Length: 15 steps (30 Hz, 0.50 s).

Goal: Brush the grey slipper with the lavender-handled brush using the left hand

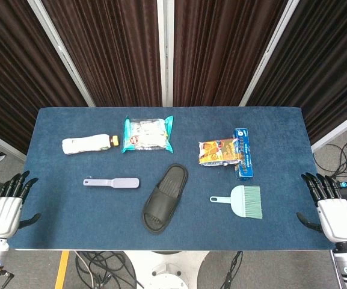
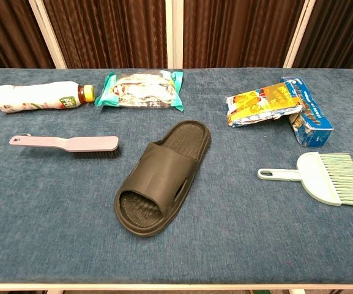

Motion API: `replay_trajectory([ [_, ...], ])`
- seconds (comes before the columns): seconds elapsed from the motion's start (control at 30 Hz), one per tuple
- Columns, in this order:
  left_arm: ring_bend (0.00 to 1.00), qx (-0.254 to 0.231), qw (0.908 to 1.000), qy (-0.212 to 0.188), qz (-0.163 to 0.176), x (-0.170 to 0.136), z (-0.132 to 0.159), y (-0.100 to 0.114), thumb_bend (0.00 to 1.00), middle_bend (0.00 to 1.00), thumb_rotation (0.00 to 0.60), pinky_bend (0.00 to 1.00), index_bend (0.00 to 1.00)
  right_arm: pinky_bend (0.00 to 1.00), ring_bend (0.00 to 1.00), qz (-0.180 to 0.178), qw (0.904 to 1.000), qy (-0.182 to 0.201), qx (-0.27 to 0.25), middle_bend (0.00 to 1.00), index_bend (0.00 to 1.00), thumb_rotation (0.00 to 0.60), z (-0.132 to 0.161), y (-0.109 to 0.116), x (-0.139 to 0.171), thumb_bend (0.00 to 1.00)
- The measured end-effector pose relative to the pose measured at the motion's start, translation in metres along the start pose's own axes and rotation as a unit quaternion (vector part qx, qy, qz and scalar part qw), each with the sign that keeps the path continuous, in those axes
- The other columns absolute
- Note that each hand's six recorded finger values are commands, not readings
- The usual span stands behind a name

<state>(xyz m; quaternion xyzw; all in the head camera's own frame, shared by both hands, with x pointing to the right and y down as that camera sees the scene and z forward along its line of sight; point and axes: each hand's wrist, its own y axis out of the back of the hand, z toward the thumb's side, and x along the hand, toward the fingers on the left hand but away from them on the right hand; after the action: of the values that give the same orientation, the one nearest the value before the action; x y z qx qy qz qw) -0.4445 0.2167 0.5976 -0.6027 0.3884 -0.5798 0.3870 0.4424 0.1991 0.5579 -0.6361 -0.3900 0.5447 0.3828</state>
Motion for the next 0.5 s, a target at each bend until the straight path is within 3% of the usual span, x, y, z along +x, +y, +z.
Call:
replay_trajectory([
  [0.4,0.09,-0.019,0.9996,-0.019,-0.001,0.019,0.012,0.001,0.14,0.17,0.600,0.17,0.22,0.00,0.00,-0.020,0.9998,0.003,0.009,0.07,0.02,0.600,0.000,0.013,-0.005,0.13],
  [0.5,0.16,-0.032,0.9986,-0.039,-0.011,0.035,0.021,0.001,0.14,0.24,0.600,0.19,0.27,0.00,0.00,-0.027,0.9995,0.005,0.016,0.07,0.02,0.600,0.000,0.020,-0.007,0.13],
])
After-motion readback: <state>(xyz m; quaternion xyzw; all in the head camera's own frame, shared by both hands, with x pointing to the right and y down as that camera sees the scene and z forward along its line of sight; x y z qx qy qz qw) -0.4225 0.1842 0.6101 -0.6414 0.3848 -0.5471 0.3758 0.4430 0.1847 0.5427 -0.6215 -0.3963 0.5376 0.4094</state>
